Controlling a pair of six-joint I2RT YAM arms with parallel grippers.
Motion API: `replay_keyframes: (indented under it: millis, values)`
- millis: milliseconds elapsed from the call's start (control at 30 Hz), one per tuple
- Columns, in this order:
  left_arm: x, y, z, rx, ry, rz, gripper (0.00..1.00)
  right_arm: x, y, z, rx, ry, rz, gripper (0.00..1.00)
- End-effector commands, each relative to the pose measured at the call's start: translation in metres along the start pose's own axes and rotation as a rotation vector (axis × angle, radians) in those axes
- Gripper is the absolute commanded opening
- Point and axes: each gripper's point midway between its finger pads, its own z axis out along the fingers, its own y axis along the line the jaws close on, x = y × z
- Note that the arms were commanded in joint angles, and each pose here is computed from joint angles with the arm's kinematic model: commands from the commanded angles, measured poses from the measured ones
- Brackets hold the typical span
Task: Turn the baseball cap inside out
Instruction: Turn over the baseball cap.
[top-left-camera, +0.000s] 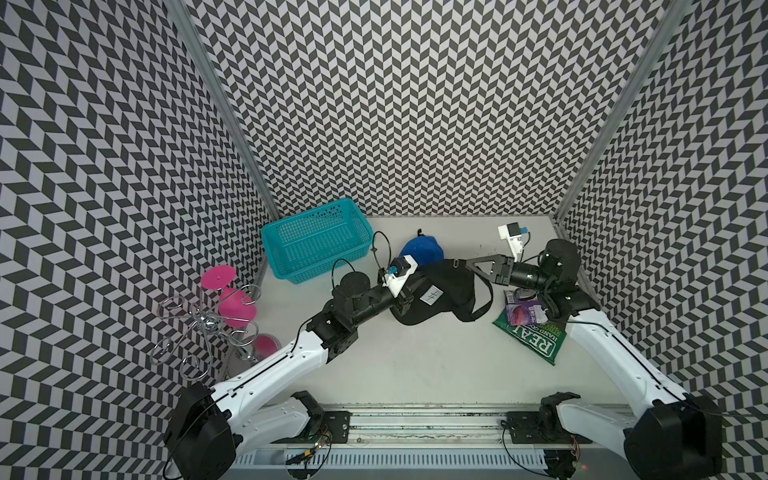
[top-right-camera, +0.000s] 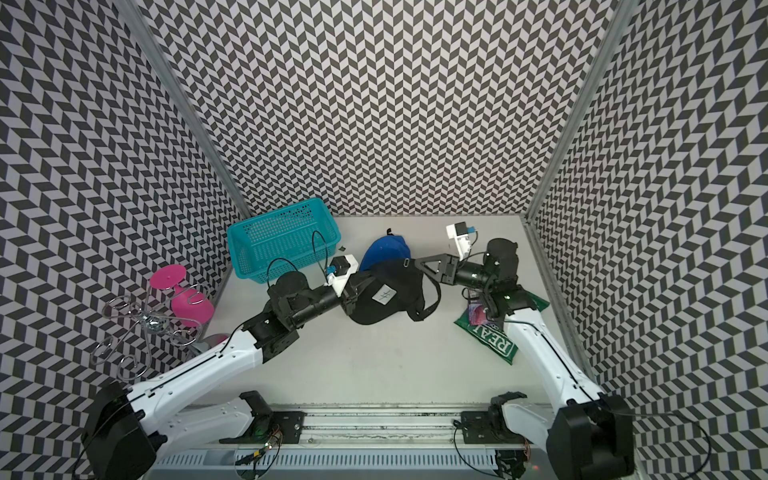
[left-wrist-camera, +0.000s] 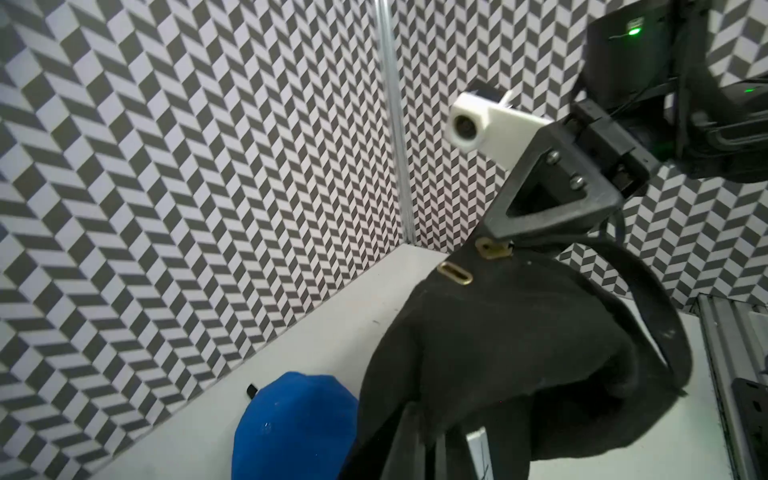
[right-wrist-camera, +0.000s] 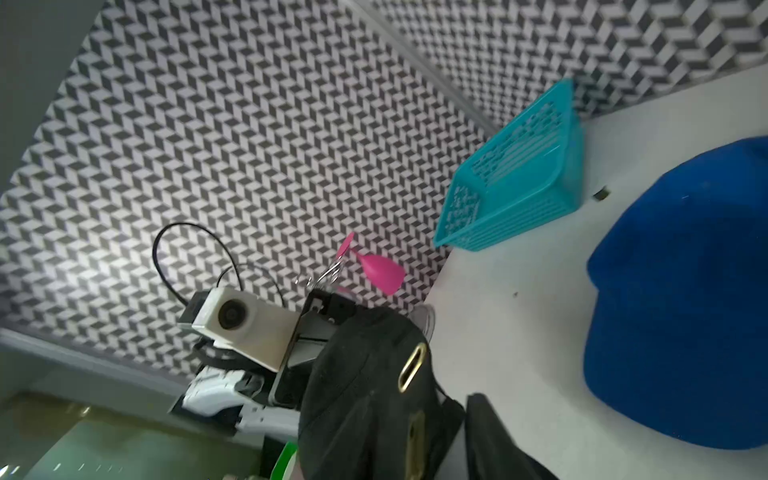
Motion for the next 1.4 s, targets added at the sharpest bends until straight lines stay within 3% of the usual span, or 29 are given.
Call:
replay_keyframes:
  millis: [0,100,167,300,500,733,867,1167,1233,1300,1367]
  values:
    - [-0.020,0.022,0.006,-0.075,0.040,-0.188,0.00,-0.043,0.021,-0.019,0.048,-0.156,-0.190,0.68]
    - [-0.017,0.030,0.010,-0.073,0.074,-0.313,0.00,-0.053,0.039,-0.032,0.061,-0.215,-0.356,0.91]
    - [-0.021,0.034,0.009,-0.058,0.053,-0.401,0.00,-0.048,0.051,-0.039,0.057,-0.246,-0.509,1.00]
    - [-0.030,0.046,0.007,-0.059,0.010,-0.542,0.00,-0.035,0.049,-0.056,0.153,-0.359,-0.756,1.00]
    - [-0.043,0.052,0.006,-0.066,-0.033,-0.605,0.00,-0.002,0.067,-0.056,0.242,-0.505,-1.077,1.00]
    - [-0.052,0.051,0.006,-0.047,-0.079,-0.666,0.00,0.019,0.064,-0.024,0.364,-0.550,-1.119,1.00]
    - [-0.058,0.048,0.003,-0.028,-0.098,-0.680,0.00,0.013,0.052,-0.008,0.451,-0.546,-1.089,1.00]
    - [-0.064,0.033,-0.002,0.059,-0.111,-0.654,0.00,-0.001,0.026,0.034,0.557,-0.425,-1.008,0.99]
    - [-0.063,0.033,-0.003,0.058,-0.102,-0.635,0.00,-0.002,0.021,0.038,0.573,-0.418,-1.003,0.84]
    - [-0.061,0.039,-0.007,0.030,-0.091,-0.614,0.00,-0.005,0.018,0.037,0.598,-0.426,-0.978,0.54]
    - [-0.058,0.047,-0.013,0.006,-0.086,-0.592,0.00,-0.006,0.017,0.037,0.606,-0.416,-0.976,0.16]
